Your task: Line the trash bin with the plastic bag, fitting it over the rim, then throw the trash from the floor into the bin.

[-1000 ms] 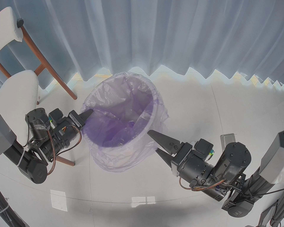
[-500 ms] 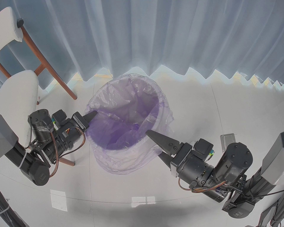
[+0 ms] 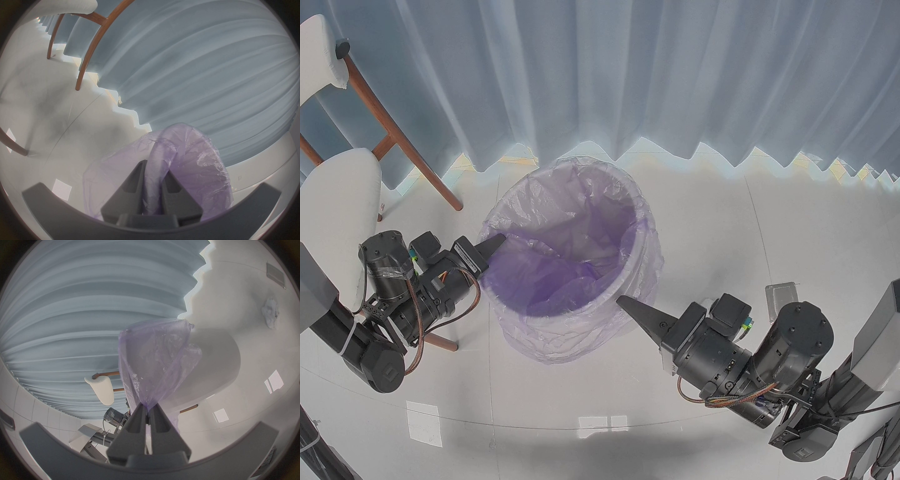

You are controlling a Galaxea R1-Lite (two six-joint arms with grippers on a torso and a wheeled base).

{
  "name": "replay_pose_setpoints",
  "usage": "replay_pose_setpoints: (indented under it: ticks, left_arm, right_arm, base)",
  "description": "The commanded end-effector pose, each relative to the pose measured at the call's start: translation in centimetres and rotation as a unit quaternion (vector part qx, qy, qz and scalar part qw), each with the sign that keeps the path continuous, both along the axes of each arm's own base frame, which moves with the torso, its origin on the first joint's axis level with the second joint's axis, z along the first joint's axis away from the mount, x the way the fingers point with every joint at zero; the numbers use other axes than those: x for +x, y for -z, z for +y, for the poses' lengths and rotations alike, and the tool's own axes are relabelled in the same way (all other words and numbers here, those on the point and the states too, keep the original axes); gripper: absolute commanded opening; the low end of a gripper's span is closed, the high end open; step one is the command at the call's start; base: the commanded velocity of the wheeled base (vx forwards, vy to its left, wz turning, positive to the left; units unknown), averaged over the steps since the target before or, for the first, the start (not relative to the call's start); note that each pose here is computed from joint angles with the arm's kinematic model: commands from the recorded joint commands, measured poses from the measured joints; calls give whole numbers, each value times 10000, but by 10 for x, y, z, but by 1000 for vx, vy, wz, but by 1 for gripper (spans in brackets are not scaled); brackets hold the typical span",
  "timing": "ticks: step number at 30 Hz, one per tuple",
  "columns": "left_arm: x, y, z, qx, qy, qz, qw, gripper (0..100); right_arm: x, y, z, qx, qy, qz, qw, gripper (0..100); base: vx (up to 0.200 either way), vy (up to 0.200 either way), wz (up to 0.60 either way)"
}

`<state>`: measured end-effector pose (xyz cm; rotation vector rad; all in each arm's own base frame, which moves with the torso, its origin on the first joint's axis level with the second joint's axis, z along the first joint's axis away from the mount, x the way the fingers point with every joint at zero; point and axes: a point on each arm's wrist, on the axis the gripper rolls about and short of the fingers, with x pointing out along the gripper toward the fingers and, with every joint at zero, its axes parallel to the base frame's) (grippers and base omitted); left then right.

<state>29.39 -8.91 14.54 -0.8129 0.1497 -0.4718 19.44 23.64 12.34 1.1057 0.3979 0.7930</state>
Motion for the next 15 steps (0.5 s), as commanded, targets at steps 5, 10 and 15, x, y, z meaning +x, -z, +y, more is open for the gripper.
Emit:
replay_pose_setpoints:
  ticks: [5, 10, 15]
  left_arm:
    - [-2, -5, 1, -26, -15, -71, 10000, 0]
    - [-5, -12, 3, -112, -10, -128, 9999, 0]
    - [-8, -15, 4, -161, -7, -137, 9998, 0]
  right_arm:
    - [3, 11, 0, -165, 41, 50, 9998, 0]
    - [14, 33, 2, -689, 178, -17, 9975, 0]
    - [19, 37, -2, -773, 276, 2, 9966, 0]
  base:
    - [0, 0, 0]
    - [0, 0, 0]
    - [0, 0, 0]
